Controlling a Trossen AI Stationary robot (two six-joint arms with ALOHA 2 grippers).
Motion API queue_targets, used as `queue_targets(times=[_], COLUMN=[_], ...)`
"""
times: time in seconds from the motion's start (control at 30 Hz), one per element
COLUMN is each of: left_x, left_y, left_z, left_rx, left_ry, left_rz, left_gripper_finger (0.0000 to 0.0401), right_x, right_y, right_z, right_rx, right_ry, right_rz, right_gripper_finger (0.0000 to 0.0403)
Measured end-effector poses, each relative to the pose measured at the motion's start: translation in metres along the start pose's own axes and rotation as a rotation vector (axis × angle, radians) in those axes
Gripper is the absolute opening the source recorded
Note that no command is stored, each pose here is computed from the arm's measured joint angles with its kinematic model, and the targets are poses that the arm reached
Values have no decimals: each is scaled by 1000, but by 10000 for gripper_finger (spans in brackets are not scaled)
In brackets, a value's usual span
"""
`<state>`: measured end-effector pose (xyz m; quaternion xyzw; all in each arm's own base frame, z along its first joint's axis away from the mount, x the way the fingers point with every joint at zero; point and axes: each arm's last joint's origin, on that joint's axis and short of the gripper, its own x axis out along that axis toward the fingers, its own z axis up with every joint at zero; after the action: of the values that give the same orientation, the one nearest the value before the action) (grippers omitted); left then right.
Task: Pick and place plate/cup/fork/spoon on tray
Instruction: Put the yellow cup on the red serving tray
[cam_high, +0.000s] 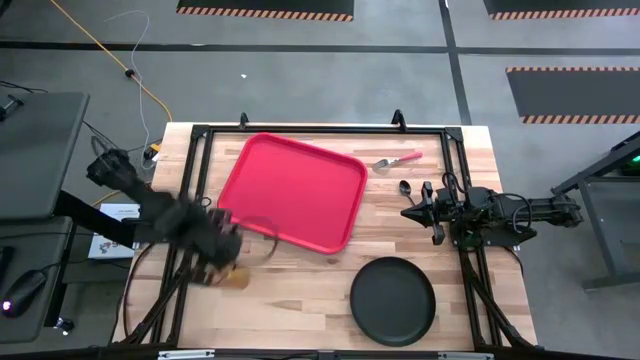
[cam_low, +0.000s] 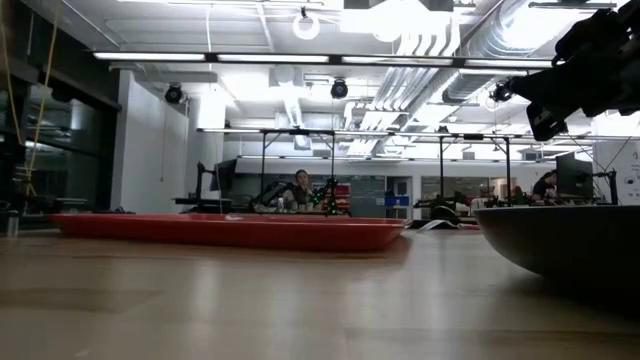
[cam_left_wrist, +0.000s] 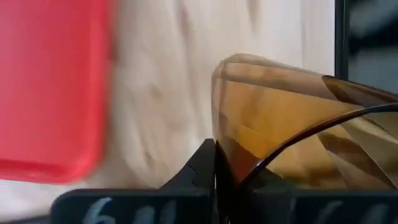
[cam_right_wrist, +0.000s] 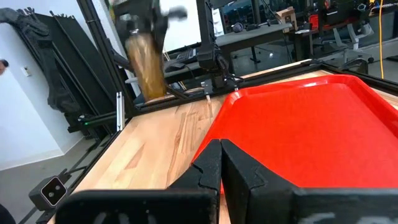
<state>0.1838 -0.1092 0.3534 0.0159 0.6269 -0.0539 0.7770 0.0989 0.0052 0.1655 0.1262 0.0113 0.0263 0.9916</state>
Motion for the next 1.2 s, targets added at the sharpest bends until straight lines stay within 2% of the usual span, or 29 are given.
queue_targets(times=[0.1,0.17,0.27,0.37,0.47,0.57,0.7,0.8,0.93,1.2], left_x=[-27,-39,-42,-31,-13,4,28,48,63,69], left_y=[44,79,136,196,255,308,360,382,393,400], left_z=[21,29,38,34,28,18,-3,-17,-24,-27], left_rx=[-102,-166,-241,-313,-406,-495,-610,-682,-720,-750], left_ry=[-81,-86,-66,49,137,110,126,201,222,249], left_rz=[110,202,295,356,367,317,279,222,140,168], left_gripper_finger=[4,3,3,2,2,1,1,1,1,1], right_x=[0,0,0,0,0,0,0,0,0,0], right_y=[0,0,0,0,0,0,0,0,0,0], right_z=[0,0,0,0,0,0,0,0,0,0], right_rx=[0,0,0,0,0,0,0,0,0,0], right_ry=[-1,0,0,0,0,0,0,0,0,-1], right_rz=[0,0,0,0,0,0,0,0,0,0], right_gripper_finger=[0,0,0,0,0,0,0,0,0,0])
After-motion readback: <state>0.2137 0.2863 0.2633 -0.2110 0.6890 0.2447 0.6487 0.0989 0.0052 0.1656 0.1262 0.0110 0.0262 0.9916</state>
